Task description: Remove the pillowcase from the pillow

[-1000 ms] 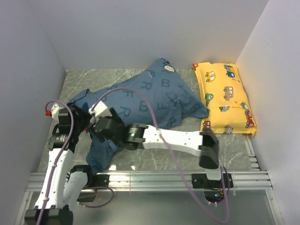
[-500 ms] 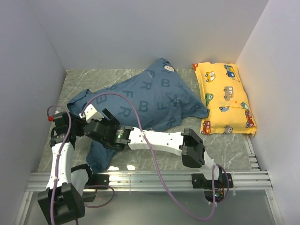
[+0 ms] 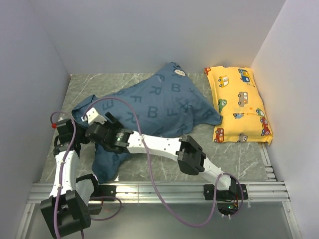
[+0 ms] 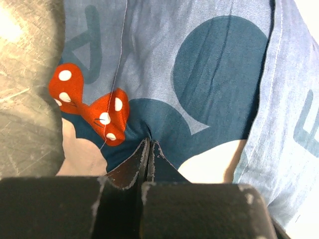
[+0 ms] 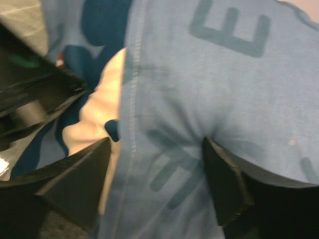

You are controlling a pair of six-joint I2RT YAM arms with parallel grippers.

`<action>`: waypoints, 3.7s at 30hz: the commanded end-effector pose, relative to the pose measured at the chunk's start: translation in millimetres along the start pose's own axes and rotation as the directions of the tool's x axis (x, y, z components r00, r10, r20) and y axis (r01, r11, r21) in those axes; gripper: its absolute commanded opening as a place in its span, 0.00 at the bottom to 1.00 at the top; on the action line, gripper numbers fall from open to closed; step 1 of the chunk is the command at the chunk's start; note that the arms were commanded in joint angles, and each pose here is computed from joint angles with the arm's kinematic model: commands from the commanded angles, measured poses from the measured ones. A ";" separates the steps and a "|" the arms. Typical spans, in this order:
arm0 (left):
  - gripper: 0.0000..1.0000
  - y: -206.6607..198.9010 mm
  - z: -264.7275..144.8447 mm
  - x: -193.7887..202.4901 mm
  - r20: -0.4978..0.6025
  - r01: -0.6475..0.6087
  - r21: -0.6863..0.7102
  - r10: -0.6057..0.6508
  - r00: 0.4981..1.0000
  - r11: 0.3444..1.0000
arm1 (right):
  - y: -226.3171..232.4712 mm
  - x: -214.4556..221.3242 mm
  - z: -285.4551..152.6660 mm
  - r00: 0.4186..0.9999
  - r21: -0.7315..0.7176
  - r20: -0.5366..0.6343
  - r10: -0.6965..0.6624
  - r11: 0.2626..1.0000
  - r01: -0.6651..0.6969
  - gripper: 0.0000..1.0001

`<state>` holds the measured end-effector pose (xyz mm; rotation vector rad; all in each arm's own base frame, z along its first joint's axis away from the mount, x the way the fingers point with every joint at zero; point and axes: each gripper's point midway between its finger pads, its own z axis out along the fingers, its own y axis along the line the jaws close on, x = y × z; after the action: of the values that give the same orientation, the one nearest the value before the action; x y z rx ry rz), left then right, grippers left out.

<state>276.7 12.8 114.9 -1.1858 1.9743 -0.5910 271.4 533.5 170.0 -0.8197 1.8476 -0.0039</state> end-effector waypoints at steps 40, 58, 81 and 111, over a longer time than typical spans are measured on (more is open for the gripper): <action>0.59 -94.3 -34.4 -84.9 0.217 -0.370 -0.060 0.374 0.902 0.927 | -158.6 103.9 24.9 0.823 -0.013 -0.209 0.528 0.840 -0.543 0.04; 0.87 -160.1 -31.3 45.9 0.119 -0.501 0.066 0.492 0.863 0.863 | -148.1 102.4 29.9 0.758 -0.045 -0.231 0.610 0.771 -0.635 0.00; 0.00 -116.4 -27.7 35.9 0.101 -0.559 -0.180 0.580 0.808 0.809 | -225.5 141.6 54.7 0.619 0.082 -0.242 0.747 0.651 -0.754 0.00; 0.01 -9.4 22.1 46.1 -0.072 -0.266 -0.027 0.263 0.962 0.964 | -234.9 72.7 1.4 0.703 -0.089 -0.185 0.687 0.701 -0.708 0.49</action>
<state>294.1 -30.1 96.9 -0.9067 2.1453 -0.4549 380.9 328.5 174.5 -0.1188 2.2265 0.6931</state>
